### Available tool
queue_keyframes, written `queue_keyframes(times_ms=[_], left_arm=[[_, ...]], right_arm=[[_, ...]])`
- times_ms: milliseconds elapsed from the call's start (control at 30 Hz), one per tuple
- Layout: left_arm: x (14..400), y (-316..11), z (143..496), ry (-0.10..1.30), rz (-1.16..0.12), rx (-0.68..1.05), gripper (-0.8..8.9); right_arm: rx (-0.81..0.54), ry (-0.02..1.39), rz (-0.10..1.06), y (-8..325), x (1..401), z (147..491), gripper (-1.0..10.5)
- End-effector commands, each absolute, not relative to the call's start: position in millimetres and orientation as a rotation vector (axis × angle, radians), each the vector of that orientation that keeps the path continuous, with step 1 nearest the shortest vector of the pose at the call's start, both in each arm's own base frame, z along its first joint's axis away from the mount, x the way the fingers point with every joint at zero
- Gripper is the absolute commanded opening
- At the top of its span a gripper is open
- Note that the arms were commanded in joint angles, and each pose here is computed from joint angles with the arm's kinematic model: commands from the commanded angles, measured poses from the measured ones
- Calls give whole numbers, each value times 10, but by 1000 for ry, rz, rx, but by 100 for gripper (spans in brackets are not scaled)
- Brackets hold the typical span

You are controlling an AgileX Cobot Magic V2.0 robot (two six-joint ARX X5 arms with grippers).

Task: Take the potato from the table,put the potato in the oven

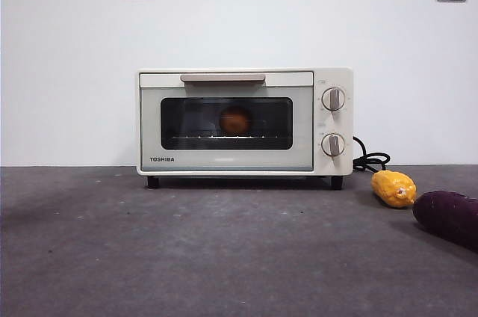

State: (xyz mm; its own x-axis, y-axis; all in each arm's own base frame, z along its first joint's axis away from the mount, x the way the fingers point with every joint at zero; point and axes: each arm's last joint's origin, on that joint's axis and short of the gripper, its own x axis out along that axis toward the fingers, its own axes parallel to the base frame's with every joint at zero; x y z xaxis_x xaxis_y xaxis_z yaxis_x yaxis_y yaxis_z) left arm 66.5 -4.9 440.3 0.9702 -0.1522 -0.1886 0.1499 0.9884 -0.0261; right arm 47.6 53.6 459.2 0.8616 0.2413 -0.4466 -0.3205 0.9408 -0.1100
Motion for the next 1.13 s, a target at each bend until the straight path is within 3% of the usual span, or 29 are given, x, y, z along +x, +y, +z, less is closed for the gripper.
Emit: queue_keyframes(times_ms=[33,300,533,700,800,933,1133], left_arm=[[560,-42,4383,195,-134,0,-5],[540,-48,4224,374,-151,-35,-4],[839,-51,4169,478,-147,-33,-4],[1105,-53,4131,518,-174,91,-4],[1249,-51,4119,477,-191,183,-4],[1340,-47,4037,321,-180,234,-4],[1257,-47,3453,116,-154,246,-4]], right_arm=[[-213,456,292,533,474,4561,2],[-213,456,292,533,474,4561,1],[-213,456,292,533,474,4561,1],[-213,456,292,533,474,4561,2],[-213,456,292,533,474,4561,2],[-213,456,292,533,474,4561,2],[-213,456,292,533,474,4561,1]])
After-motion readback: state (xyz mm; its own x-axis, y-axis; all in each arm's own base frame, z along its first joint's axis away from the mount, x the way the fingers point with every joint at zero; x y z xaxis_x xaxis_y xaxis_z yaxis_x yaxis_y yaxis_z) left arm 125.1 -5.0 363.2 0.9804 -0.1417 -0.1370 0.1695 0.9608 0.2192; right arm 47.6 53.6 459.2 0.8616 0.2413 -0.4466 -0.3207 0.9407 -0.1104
